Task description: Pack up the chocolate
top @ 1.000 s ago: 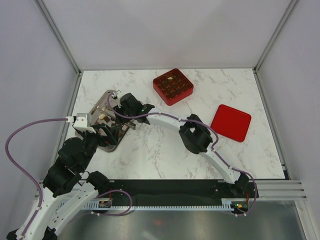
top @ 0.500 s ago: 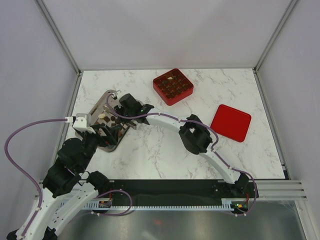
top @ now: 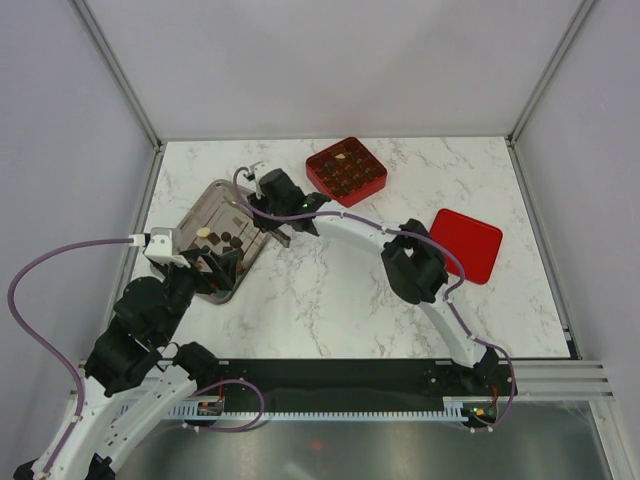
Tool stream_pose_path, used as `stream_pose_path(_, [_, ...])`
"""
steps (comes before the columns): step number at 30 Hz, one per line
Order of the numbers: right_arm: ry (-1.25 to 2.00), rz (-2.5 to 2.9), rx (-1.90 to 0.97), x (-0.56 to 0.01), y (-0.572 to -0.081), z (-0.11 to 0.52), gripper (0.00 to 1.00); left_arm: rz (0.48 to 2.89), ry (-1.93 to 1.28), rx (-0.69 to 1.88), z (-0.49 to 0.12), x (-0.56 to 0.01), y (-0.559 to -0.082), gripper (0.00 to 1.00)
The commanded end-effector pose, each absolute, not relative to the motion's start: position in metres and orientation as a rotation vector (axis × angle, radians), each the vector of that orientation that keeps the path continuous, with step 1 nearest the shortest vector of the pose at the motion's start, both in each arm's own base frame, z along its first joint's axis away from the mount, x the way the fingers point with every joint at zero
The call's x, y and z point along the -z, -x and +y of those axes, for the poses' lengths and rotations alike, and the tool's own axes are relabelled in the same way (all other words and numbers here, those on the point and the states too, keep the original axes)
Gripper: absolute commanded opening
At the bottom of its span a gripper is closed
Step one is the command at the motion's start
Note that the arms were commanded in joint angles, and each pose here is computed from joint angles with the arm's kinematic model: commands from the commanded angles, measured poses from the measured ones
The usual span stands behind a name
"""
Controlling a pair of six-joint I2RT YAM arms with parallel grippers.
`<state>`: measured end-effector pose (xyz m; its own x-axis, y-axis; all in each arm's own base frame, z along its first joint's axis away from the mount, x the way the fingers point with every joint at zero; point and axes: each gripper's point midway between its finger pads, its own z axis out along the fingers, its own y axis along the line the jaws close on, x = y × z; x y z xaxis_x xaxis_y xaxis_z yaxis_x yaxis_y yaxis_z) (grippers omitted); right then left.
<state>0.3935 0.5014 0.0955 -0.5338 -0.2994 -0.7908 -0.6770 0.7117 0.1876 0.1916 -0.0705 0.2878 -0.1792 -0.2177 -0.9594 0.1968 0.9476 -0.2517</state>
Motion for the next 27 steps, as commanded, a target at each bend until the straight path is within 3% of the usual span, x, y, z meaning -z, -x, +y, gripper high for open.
stream_pose_path(1, [0.632, 2.01, -0.7, -0.179, -0.414, 0.483, 0.32, 1.661, 0.017, 0.348, -0.066, -0.298, -0.194, 1.0])
stream_pose_path(8, [0.461, 2.013, -0.565, -0.206, -0.455, 0.405, 0.32, 1.664, 0.013, 0.348, -0.067, -0.298, -0.194, 1.0])
stream_pose_path(15, [0.348, 2.09, -0.407, -0.19, -0.49, 0.333, 0.32, 1.669, 0.007, 0.346, -0.068, -0.297, -0.195, 1.0])
stream_pose_path(27, [0.326, 2.197, -0.355, -0.152, -0.5, 0.306, 0.35, 1.673, 0.006, 0.342, -0.068, -0.296, -0.196, 1.0])
